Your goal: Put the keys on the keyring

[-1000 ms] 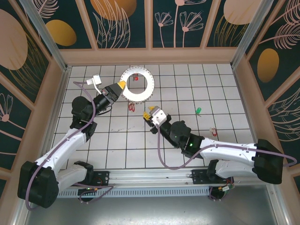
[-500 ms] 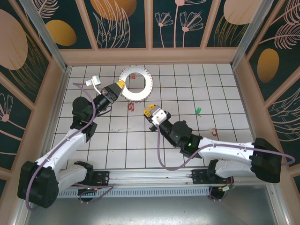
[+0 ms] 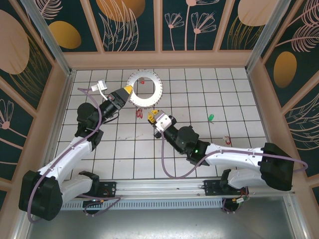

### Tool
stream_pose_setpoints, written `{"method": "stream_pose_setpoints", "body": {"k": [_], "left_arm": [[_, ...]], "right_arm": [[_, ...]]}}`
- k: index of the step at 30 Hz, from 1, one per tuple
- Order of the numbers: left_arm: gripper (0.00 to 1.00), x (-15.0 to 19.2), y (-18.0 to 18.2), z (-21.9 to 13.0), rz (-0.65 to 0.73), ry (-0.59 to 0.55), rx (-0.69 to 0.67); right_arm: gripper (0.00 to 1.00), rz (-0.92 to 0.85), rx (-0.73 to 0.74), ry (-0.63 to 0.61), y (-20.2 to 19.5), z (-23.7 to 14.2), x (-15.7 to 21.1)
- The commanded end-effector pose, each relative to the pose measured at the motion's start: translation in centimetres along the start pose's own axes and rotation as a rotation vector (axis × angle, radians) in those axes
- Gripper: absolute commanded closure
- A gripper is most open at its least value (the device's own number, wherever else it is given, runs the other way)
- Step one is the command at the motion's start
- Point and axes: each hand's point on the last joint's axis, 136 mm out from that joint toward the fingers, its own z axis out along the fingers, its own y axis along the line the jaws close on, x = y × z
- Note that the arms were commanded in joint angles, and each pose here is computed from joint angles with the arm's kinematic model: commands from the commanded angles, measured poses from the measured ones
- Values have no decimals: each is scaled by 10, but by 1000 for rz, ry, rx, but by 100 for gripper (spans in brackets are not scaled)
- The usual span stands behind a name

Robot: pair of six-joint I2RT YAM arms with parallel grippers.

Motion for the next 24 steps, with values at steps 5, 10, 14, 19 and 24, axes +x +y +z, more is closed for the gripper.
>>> {"method": "stream_pose_setpoints", "body": {"k": [5,10,14,19,24], "left_arm": [[100,-7,-15,0,8,-30,57],[100,-7,-14,0,7,-29,57],[100,-7,-15,0,5,-27,60],[100,-7,-16,-1,6,-29,61],[100,-6,-15,-1,2,-29,58]], "right_arm": [[85,15,25,-77,-2,8,-23],[84,1,72,-43,-9,14,-13],[83,17,96,-30,-15,12,-7],[81,32,84,-21,-14,9,-4],[81,43,91,-27,-17,6,-5]]}}
